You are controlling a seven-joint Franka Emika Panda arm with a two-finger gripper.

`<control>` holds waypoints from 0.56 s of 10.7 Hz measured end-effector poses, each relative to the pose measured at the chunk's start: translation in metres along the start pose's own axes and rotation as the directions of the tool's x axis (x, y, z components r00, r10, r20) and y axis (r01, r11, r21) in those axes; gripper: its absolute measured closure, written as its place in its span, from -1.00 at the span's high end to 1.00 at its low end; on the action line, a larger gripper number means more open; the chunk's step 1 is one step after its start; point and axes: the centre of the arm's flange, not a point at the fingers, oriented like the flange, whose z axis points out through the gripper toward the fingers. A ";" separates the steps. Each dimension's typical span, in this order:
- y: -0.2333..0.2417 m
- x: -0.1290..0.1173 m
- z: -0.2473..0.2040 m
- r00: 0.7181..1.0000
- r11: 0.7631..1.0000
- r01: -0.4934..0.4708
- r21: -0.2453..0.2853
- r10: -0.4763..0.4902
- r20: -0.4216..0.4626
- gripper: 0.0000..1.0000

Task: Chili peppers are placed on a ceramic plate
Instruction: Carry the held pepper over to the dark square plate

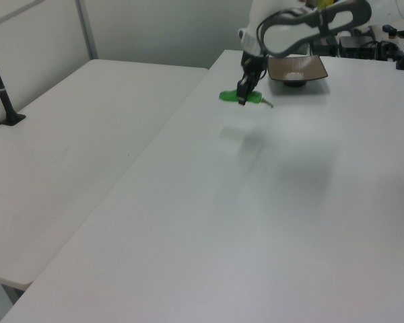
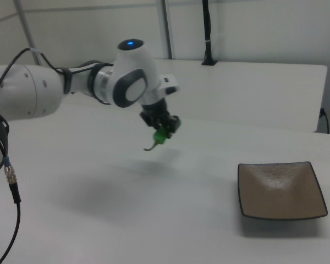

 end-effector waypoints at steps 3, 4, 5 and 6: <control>0.125 -0.011 -0.018 0.998 0.999 -0.043 0.011 0.044 -0.039 -0.31; 0.157 -0.017 -0.024 0.996 0.998 -0.062 0.016 0.063 -0.056 -0.31; 0.176 -0.021 -0.029 0.995 0.997 -0.074 0.028 0.076 -0.072 -0.31; 0.198 -0.026 -0.035 0.991 0.995 -0.097 0.039 0.100 -0.091 -0.31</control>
